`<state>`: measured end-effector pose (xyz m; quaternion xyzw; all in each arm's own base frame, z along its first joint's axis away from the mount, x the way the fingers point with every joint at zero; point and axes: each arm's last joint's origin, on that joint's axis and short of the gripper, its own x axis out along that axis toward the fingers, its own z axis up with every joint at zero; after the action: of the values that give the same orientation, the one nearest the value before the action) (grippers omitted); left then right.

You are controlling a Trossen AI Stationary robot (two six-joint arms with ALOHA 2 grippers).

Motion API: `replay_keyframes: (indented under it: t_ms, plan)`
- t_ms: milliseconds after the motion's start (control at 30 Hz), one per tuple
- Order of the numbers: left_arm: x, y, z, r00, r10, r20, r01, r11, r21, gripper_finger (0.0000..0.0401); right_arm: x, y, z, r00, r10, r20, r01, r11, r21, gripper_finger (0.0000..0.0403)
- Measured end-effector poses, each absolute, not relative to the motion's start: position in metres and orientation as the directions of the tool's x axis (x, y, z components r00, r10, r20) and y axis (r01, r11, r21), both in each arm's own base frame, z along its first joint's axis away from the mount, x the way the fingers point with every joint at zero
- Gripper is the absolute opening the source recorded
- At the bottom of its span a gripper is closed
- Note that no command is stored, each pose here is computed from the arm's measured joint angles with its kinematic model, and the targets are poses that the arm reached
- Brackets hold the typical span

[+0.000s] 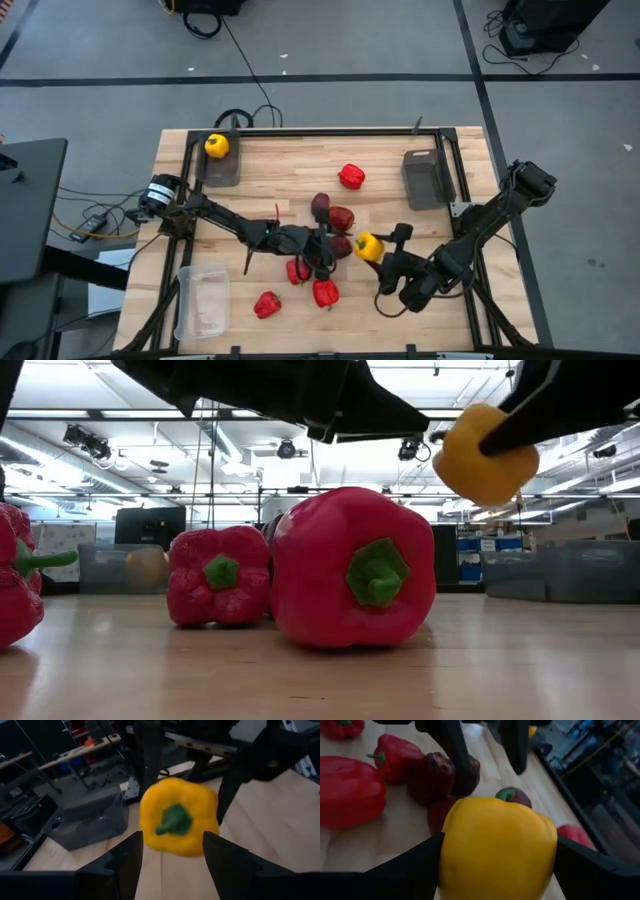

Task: Sort produce into baskets
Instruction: Put the yellow bell pepper into the left black transparent bin

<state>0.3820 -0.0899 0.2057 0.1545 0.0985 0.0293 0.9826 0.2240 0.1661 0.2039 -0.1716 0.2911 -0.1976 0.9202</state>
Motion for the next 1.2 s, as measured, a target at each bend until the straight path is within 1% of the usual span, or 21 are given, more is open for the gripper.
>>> replay_keyframes:
  t_ms: [100,267,400,467,500,633,833,900,1100,1200]
  plan:
    - [0.3824,-0.0896,0.2071,0.981,0.088,-0.171,-0.031,0.950,0.311,0.0199,0.2269,0.1683,0.2067,0.771,-0.463,-0.437,0.258,0.855,-0.451,0.0330]
    - [0.3823,-0.0897,0.2067,0.981,0.087,-0.175,-0.028,0.949,0.313,0.0159,0.2293,0.1705,0.2088,0.786,-0.449,-0.424,0.232,0.851,-0.471,0.0329]
    - [0.3831,-0.0893,0.2079,0.986,0.031,-0.165,0.020,0.954,0.300,0.0134,0.2309,0.1708,0.2098,0.792,-0.445,-0.418,0.217,0.845,-0.488,0.0329]
    - [0.3835,-0.0896,0.2085,0.987,-0.016,-0.161,0.065,0.950,0.304,0.0128,0.2317,0.1705,0.2100,0.793,-0.443,-0.419,0.211,0.844,-0.492,0.0329]
    - [0.3835,-0.0899,0.2080,0.986,-0.035,-0.166,0.089,0.938,0.336,0.0127,0.2322,0.1706,0.2102,0.794,-0.437,-0.422,0.206,0.847,-0.489,0.0329]
    - [0.3834,-0.0903,0.2076,0.984,-0.050,-0.170,0.121,0.892,0.436,0.0125,0.2335,0.1709,0.2103,0.798,-0.417,-0.435,0.192,0.860,-0.473,0.0329]
    - [0.3837,-0.0896,0.2084,0.985,-0.051,-0.162,0.119,0.887,0.446,0.0116,0.2341,0.1714,0.2105,0.801,-0.407,-0.440,0.191,0.869,-0.457,0.0329]
    - [0.3836,-0.0896,0.2078,0.984,-0.052,-0.168,0.123,0.886,0.446,0.0101,0.2342,0.1714,0.2106,0.801,-0.406,-0.440,0.190,0.869,-0.456,0.0329]
    - [0.3832,-0.0896,0.2055,0.980,-0.061,-0.192,0.142,0.883,0.447,0.0035,0.2343,0.1711,0.2101,0.799,-0.397,-0.452,0.178,0.874,-0.452,0.0329]
    - [0.3830,-0.0893,0.2045,0.978,-0.062,-0.199,0.146,0.883,0.445,0.0016,0.2343,0.1711,0.2101,0.799,-0.399,-0.450,0.181,0.873,-0.453,0.0330]
